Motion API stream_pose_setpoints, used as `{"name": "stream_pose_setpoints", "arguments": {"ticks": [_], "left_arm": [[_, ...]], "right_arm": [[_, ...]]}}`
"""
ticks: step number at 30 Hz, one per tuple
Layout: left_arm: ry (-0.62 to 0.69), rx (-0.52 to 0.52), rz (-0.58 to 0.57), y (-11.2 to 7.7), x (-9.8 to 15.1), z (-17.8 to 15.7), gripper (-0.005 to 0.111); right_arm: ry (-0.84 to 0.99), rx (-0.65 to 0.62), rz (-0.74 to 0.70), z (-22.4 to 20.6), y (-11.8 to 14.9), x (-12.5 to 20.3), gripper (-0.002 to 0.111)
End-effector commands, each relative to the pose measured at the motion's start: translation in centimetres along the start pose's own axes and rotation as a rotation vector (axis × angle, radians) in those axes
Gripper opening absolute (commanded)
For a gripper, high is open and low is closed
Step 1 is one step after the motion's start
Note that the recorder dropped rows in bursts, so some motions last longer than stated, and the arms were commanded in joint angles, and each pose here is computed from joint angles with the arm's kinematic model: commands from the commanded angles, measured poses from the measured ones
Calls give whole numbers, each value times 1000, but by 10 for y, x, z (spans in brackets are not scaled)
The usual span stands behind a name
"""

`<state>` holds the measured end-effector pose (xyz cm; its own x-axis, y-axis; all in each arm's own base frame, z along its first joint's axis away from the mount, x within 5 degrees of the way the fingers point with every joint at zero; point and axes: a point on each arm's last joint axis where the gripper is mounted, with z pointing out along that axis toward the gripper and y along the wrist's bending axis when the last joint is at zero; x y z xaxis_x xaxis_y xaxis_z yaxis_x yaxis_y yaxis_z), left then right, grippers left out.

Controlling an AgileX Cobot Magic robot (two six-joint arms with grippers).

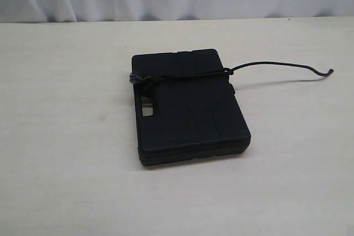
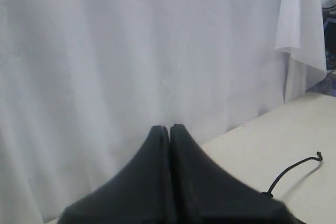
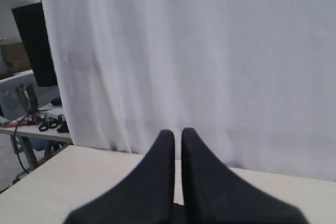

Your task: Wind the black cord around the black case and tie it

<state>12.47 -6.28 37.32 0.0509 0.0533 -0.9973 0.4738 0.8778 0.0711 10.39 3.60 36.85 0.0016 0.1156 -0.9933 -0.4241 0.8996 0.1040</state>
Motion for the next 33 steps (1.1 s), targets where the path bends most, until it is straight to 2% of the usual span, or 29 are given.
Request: {"name": "stream_pose_setpoints", "arguments": {"ticks": [1, 5, 7, 33], "left_arm": [[-34, 61, -31, -8, 0, -26, 0], [25, 180, -19, -19, 4, -34, 0], [34, 193, -18, -20, 5, -34, 0], [52, 205, -3, -22, 9, -35, 0]], "right_arm": [[-55, -53, -26, -20, 17, -4, 4], [-91, -87, -53, -31, 27, -7, 4], [-100, -86, -58, -33, 28, -7, 4], [-99, -86, -50, -33, 28, -7, 4]]}}
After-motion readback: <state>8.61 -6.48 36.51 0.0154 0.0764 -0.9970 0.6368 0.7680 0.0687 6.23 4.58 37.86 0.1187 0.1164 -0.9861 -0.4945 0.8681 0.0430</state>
